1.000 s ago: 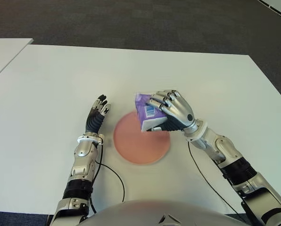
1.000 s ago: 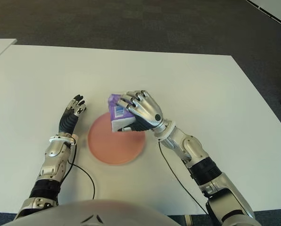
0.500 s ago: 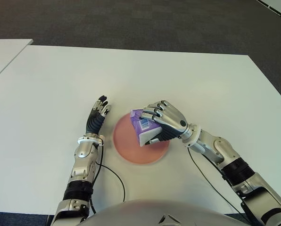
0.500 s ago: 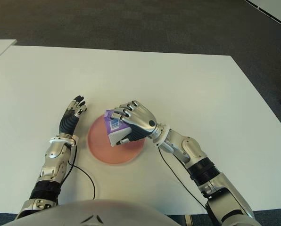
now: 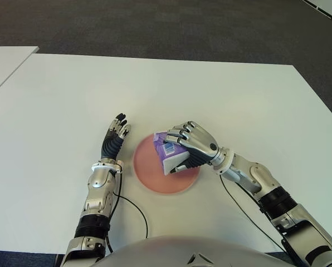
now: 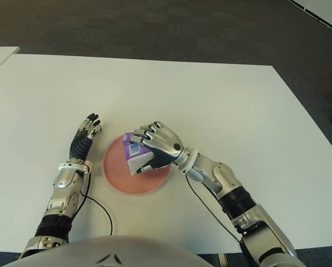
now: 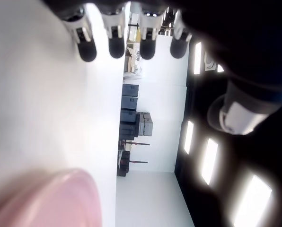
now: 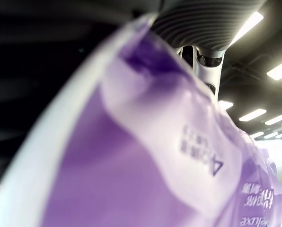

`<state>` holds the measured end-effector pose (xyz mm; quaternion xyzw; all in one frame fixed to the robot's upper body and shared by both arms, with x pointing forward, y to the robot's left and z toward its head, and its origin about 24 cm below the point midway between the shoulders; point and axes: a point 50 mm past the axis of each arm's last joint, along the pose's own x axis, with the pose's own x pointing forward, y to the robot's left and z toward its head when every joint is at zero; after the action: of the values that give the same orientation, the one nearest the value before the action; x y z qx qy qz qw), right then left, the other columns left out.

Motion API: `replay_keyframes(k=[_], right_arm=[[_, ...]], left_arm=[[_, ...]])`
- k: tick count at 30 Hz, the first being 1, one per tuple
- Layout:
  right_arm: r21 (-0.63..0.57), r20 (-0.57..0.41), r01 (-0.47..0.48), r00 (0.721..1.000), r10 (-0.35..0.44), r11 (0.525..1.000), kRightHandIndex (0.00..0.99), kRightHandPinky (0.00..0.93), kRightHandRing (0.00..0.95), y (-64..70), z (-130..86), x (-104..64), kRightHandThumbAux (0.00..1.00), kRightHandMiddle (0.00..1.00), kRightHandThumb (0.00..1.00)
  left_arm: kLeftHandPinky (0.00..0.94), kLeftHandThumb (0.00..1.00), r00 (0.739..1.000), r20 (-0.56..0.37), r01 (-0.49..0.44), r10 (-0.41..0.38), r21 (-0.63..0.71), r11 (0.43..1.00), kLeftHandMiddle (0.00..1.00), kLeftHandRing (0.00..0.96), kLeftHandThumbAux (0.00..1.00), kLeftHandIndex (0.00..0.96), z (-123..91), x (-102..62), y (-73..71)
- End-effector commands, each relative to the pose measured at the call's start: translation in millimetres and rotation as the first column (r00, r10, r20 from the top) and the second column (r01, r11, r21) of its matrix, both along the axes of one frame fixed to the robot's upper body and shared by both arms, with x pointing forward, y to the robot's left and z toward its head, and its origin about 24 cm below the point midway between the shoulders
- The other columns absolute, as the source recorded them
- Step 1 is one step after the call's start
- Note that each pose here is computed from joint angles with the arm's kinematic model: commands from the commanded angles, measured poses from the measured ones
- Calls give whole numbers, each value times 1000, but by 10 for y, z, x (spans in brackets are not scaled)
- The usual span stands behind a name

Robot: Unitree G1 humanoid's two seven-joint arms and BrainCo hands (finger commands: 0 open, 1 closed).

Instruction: Put the tissue paper into the plate.

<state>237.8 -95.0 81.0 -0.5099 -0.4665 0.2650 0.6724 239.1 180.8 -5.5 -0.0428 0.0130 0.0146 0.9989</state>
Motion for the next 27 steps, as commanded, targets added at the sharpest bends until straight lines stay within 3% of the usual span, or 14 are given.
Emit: replay_keyframes(k=[1,13,20,26,27], right_arm=[[-57,-30,18,999,-20,998,400,771,777,-26,-120,14,678,528,852],[-43,-57,60,996,-62,997,402,787,786,-64,-196,115,677,534,854],[-48,-139,78,987,-84,996,404,773,777,-74,-228,132,677,529,855],[-55,-177,87,980,-96,995,414,717,738,-75,-237,125,673,539,855],[-60,-179,86,979,-96,994,409,661,682,-74,-238,121,675,535,850]], left_arm=[[0,0,998,-63,4,-4,1,1000,0,0,523,0,-121,-63,-7],[0,0,998,-70,1,-1,3,1000,0,0,512,0,-132,-69,1],[0,0,997,-73,-3,3,-1,1000,0,0,510,0,-138,-74,8],[0,0,997,-74,-5,4,-3,1000,0,0,514,0,-132,-78,11],[0,0,997,-74,-5,4,-3,1000,0,0,515,0,-132,-80,12]])
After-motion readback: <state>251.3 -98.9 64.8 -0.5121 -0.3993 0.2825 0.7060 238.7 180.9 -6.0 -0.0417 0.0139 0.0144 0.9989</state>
